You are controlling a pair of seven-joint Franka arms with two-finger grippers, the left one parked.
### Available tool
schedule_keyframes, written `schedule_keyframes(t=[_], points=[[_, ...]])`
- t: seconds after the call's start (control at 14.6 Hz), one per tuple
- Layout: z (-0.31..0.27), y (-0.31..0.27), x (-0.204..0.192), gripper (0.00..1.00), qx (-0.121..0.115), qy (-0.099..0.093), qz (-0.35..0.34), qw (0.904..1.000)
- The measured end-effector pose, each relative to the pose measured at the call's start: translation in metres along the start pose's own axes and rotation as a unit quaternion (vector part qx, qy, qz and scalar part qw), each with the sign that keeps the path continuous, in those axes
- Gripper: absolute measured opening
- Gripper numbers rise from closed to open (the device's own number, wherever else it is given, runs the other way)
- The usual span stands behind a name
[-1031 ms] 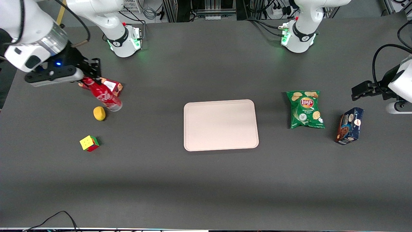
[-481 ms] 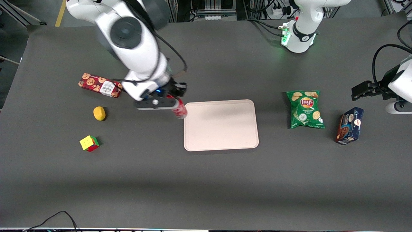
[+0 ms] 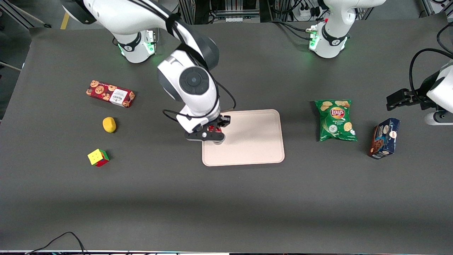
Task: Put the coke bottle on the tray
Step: 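Lift the bottle and carry it over the white tray, then lower the bottle onto the tray and open the right gripper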
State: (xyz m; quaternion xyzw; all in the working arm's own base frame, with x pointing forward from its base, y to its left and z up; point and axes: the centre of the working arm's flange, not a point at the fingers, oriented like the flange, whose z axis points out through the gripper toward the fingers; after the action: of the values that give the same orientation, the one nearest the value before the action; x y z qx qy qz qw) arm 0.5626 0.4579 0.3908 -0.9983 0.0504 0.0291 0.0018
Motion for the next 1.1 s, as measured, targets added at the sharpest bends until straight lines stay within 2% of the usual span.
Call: schedule_keyframes(t=[0.41,0.82,0.89,0.96,1.1], points=[[0.072,-0.001,0.010,0.35,-0.006,-0.009,0.000,0.9999],[0.081,0.000,0.008,0.35,-0.009,-0.012,0.003,0.9999],[0.081,0.000,0.008,0.37,-0.008,-0.011,0.004,0.9999],[0.081,0.000,0.009,0.44,-0.006,-0.009,0.006,0.9999],[0.081,-0.002,0.009,0.63,-0.001,-0.005,0.011,0.9999]])
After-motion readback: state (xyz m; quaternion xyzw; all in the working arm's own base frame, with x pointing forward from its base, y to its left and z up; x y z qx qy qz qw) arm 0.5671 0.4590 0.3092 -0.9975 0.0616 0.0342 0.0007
